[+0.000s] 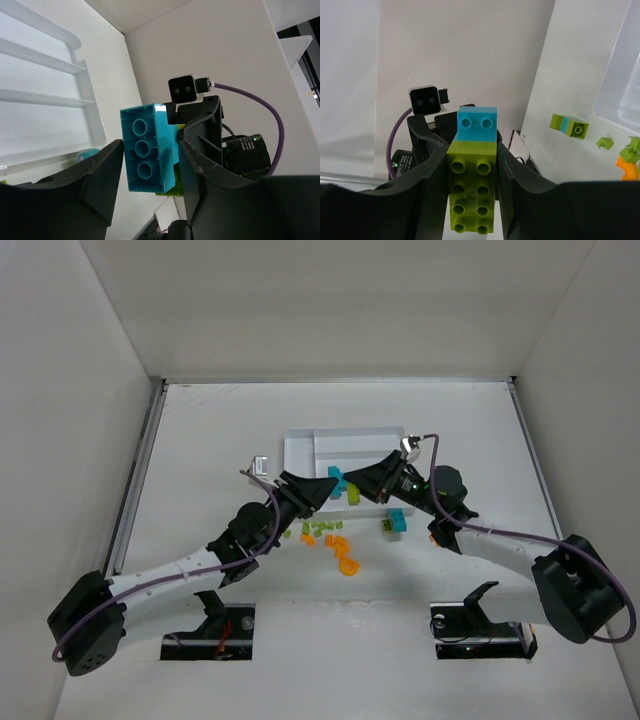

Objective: Sort the legos into containers by color

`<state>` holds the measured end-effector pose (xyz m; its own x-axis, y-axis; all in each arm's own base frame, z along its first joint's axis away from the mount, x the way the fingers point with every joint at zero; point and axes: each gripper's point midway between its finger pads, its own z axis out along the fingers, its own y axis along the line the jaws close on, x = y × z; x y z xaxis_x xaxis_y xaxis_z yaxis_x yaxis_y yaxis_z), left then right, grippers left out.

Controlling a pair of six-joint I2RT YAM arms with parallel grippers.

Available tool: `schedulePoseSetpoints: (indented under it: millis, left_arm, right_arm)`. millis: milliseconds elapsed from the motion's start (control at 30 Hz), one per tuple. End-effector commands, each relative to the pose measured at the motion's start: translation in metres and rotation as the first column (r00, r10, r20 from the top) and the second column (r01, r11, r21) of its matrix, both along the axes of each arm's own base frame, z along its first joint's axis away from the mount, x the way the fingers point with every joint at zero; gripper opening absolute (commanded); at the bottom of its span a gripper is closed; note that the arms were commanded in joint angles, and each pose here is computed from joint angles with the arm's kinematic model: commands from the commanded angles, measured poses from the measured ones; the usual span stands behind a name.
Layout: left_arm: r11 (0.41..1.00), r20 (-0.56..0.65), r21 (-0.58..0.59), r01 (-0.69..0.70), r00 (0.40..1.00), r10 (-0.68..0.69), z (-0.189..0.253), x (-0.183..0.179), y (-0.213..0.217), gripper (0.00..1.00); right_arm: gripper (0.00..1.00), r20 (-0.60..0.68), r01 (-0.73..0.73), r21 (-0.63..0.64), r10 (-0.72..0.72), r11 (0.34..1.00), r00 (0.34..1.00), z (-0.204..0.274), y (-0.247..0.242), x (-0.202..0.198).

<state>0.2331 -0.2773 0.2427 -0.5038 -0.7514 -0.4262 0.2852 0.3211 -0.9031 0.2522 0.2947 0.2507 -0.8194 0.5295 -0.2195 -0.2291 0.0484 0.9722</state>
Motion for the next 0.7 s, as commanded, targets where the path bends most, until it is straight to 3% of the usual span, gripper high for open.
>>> schedulePoseSetpoints:
  millis: [0, 333, 667]
  left_arm:
    - [0.996, 0.072, -0.083, -0.022, 0.997, 0.028, 0.028, 0.001, 0.009, 0.45]
    - [0.996, 0.089, -0.094, 0.002, 0.996, 0.006, 0.029, 0.004, 0.007, 0.43]
    - [0.996, 0.03, -0.086, -0.037, 0.999, 0.039, 0.009, 0.012, 0.016, 0.52]
  right_arm:
    - [0.27, 0.056, 0.011, 0.032, -0.013, 0.999, 0.998, 0.011, -0.003, 0.003]
    - [0.26, 0.053, 0.012, 0.048, -0.014, 0.999, 0.998, 0.011, -0.001, 0.008]
    - [0.26, 0.075, 0.007, 0.09, -0.014, 0.996, 0.997, 0.021, -0.006, 0.006]
